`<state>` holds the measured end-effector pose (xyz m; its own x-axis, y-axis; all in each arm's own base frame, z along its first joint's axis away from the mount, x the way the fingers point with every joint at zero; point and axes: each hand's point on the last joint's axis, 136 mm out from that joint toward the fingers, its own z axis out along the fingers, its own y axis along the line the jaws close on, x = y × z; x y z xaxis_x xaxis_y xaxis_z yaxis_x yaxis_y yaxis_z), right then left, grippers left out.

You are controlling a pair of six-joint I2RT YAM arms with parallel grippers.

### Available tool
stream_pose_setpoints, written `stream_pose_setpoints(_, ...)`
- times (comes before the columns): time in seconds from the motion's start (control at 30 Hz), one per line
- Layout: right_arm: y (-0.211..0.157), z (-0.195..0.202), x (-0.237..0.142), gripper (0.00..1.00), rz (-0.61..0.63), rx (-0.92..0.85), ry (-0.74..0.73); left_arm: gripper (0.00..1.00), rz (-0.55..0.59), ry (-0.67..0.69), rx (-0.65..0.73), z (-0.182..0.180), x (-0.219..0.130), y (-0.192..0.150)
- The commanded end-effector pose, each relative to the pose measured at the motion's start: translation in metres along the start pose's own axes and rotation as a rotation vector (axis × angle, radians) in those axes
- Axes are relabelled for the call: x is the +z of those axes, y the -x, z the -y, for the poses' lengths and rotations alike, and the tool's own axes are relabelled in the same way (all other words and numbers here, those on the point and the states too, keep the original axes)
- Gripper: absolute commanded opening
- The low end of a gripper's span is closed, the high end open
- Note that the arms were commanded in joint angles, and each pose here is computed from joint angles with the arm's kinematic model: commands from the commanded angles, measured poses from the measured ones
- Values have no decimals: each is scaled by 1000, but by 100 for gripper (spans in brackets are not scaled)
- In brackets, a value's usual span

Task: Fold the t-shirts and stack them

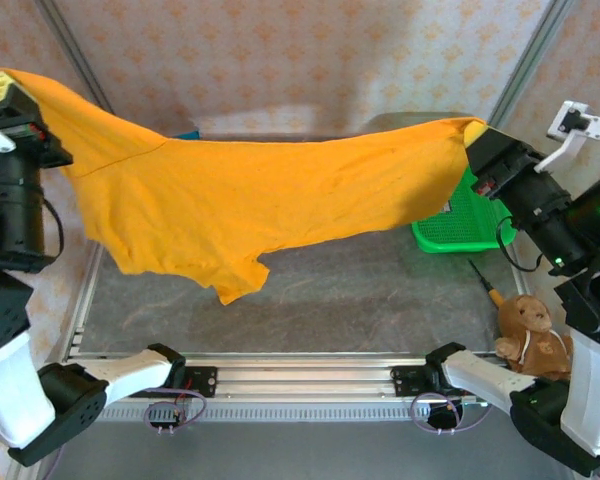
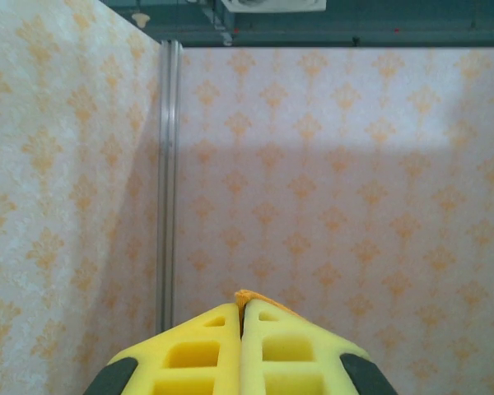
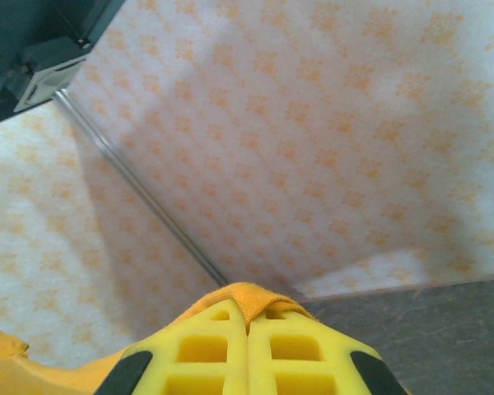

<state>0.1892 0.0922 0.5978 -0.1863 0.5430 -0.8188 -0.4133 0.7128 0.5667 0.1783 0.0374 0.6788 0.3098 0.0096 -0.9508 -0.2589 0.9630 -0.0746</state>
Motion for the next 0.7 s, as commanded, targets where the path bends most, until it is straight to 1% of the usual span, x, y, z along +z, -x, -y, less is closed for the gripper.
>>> stream_pose_setpoints(0.0,5,-12,-14,0,16,34,61,0,18,-18,-32,-7,-12,9)
stream_pose_setpoints(0.13,7,-15,-27,0,18,38,63,0,19,-28,-50,-12,-20,13)
stream_pose_setpoints(0.23,4,-11,-29,0,5,33,43,0,16,-34,-51,-12,-21,14)
stream_pose_setpoints(0.4,-6,1,-21,0,-25,25,-7,0,-19,-5,8,-8,-10,1)
stream_pose_setpoints(0.53,-21,29,-4,0,-55,-4,-121,0,-100,6,97,11,13,-32)
stream_pose_setpoints(0.6,-28,53,6,0,-62,-22,-234,0,-168,30,180,23,31,-60)
stream_pose_setpoints(0.67,-38,78,19,0,-78,-54,-340,0,-262,52,297,41,56,-98)
